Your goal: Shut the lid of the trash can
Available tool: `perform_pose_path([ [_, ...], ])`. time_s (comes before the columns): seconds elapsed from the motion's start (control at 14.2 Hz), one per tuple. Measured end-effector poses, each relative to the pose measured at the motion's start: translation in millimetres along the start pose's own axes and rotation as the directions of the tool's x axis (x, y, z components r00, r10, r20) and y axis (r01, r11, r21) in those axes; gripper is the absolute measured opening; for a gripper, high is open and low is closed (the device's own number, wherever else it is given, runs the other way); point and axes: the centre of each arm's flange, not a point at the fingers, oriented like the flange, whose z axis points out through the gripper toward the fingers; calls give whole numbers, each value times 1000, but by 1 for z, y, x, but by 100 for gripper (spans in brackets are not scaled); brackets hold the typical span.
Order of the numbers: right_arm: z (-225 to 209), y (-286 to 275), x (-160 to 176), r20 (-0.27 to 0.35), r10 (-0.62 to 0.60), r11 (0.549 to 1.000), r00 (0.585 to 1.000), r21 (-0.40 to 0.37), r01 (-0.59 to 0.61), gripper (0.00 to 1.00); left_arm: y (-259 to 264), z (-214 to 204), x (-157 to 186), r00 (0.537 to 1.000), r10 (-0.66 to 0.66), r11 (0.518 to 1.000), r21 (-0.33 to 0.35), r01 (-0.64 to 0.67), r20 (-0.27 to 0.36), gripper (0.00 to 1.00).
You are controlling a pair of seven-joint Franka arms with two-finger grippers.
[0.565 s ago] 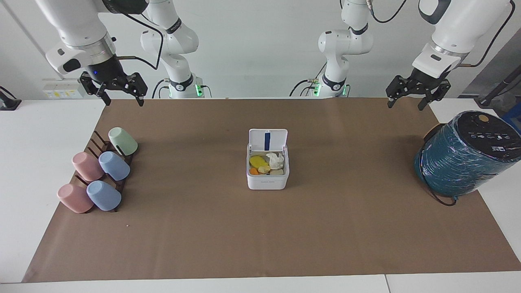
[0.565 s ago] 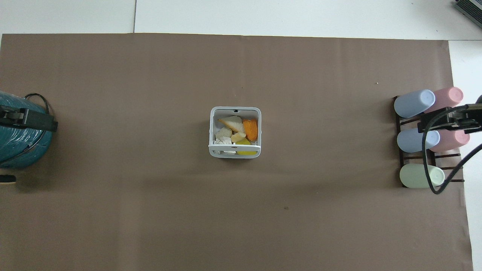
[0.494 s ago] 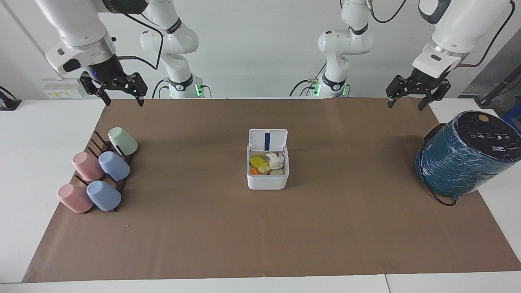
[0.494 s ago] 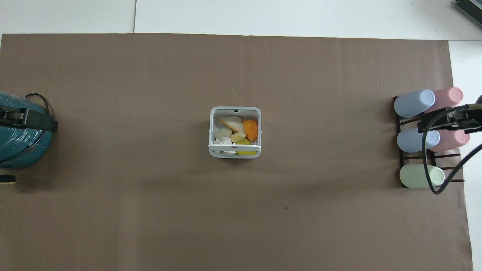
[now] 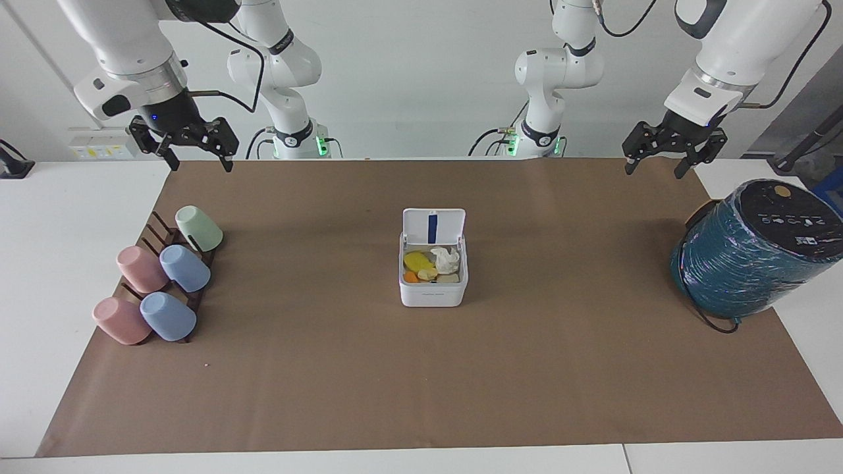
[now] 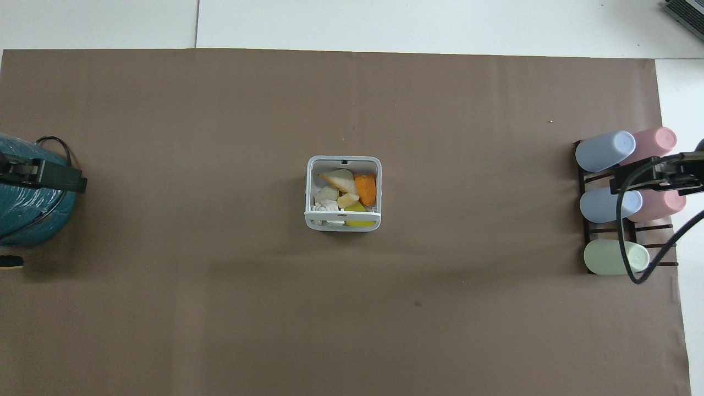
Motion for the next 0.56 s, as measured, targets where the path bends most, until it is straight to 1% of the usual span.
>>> perform_pose_path([
  [0.14, 0, 0, 0, 0, 0, 1000, 1000, 0, 0, 100, 15, 2, 2, 1000, 27, 1000, 1, -27, -7, 100],
  [0.35, 0, 0, 0, 0, 0, 1000, 1000, 0, 0, 100, 61, 16, 7, 996, 63, 998, 3, -63, -57, 100],
  [0.56, 0, 0, 0, 0, 0, 1000, 1000, 0, 0, 100, 101, 33, 2, 990, 104, 995, 1, -104, -93, 65],
])
